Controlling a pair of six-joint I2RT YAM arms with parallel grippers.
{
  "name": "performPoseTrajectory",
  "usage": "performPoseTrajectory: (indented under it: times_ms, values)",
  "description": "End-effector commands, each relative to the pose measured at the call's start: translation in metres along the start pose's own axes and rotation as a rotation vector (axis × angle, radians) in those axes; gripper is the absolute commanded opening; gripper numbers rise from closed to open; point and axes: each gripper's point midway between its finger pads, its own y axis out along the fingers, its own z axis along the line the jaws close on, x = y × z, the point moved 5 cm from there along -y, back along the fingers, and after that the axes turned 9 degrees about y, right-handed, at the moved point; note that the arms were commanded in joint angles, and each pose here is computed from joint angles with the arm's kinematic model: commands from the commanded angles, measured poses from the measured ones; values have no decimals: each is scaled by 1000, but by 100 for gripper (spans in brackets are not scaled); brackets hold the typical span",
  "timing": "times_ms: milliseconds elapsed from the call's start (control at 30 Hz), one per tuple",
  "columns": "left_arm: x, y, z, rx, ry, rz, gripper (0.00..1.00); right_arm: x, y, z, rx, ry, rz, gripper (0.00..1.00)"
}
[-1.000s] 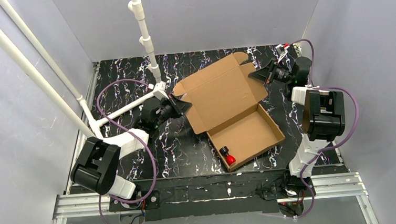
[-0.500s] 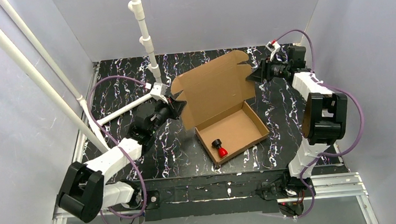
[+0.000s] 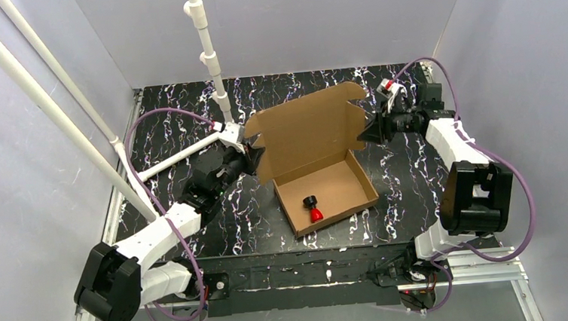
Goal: Fold the paper box
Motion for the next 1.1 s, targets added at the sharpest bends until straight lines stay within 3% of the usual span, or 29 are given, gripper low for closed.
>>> performPoseTrajectory:
  times_ms: [0, 167, 400, 600, 767, 933, 1067]
  values:
    - [8, -2, -7, -10, 60, -15, 0, -17, 1, 29, 115, -61, 29, 45]
    - [9, 1, -13, -28, 82, -15, 0, -24, 7, 47, 185, -91, 65, 42]
    - [8, -2, -12, -27, 124, -16, 0, -23, 2, 48, 208, -115, 69, 47]
    - [6, -10, -9, -31, 200, -24, 0, -23, -46, 43, 197, -192, 6, 61]
    - [8, -12, -8, -46, 282, -29, 0, -18, -77, 41, 167, -246, -29, 64]
    - [9, -14, -9, -61, 311, -24, 0, -2, -98, 13, 70, -244, -52, 67]
    - [8, -12, -11, -79, 307, -18, 0, 13, -88, -19, -2, -103, -64, 65]
